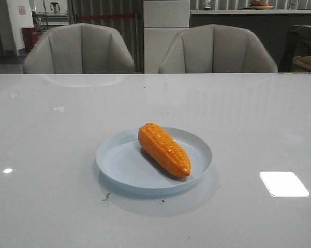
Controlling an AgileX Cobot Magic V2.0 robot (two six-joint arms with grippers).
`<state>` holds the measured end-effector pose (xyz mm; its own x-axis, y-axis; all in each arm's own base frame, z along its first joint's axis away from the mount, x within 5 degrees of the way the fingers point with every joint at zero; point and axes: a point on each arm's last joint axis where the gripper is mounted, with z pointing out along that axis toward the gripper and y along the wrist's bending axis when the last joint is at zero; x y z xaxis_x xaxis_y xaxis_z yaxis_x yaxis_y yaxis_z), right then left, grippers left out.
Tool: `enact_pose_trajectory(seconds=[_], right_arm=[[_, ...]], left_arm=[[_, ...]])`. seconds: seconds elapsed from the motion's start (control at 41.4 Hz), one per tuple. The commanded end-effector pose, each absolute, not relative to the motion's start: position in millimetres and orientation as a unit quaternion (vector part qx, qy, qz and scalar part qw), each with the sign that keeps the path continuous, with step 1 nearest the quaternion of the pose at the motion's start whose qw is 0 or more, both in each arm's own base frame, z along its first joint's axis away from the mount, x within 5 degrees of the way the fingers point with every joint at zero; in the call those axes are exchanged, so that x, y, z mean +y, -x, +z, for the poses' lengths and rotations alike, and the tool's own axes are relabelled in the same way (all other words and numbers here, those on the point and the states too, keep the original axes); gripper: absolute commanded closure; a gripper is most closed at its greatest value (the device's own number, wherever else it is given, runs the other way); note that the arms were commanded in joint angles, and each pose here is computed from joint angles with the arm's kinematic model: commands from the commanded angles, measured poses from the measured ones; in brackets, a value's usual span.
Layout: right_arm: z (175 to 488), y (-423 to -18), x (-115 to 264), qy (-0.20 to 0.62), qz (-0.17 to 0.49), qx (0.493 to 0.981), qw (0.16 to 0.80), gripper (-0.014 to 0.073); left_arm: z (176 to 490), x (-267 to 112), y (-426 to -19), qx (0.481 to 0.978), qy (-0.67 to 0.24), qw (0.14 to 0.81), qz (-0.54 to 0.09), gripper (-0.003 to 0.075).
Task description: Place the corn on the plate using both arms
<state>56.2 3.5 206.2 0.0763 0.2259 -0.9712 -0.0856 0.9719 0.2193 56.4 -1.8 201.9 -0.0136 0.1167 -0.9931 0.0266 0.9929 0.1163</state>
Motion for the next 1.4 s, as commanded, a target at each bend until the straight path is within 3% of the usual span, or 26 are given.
enact_pose_trajectory(seconds=[0.0,0.145,0.459,1.376], right_arm=[[222.2,-52.0,0.9,-0.042,0.084,0.624,0.776,0.053],[222.1,-51.9,2.4,-0.001,0.047,0.626,0.779,0.0531],[209.5,-53.6,4.3,-0.012,0.07,0.679,0.731,0.0539],[209.3,-53.7,4.3,-0.012,0.07,0.68,0.73,0.0539]], left_arm=[[197.4,-1.0,-56.6,0.691,-0.042,0.721,0.032,0.0631],[197.4,-1.0,-56.6,0.691,-0.042,0.721,0.032,0.0631],[197.4,-1.0,-56.6,0.691,-0.042,0.721,0.032,0.0631],[197.4,-1.0,-56.6,0.691,-0.042,0.721,0.032,0.0631]])
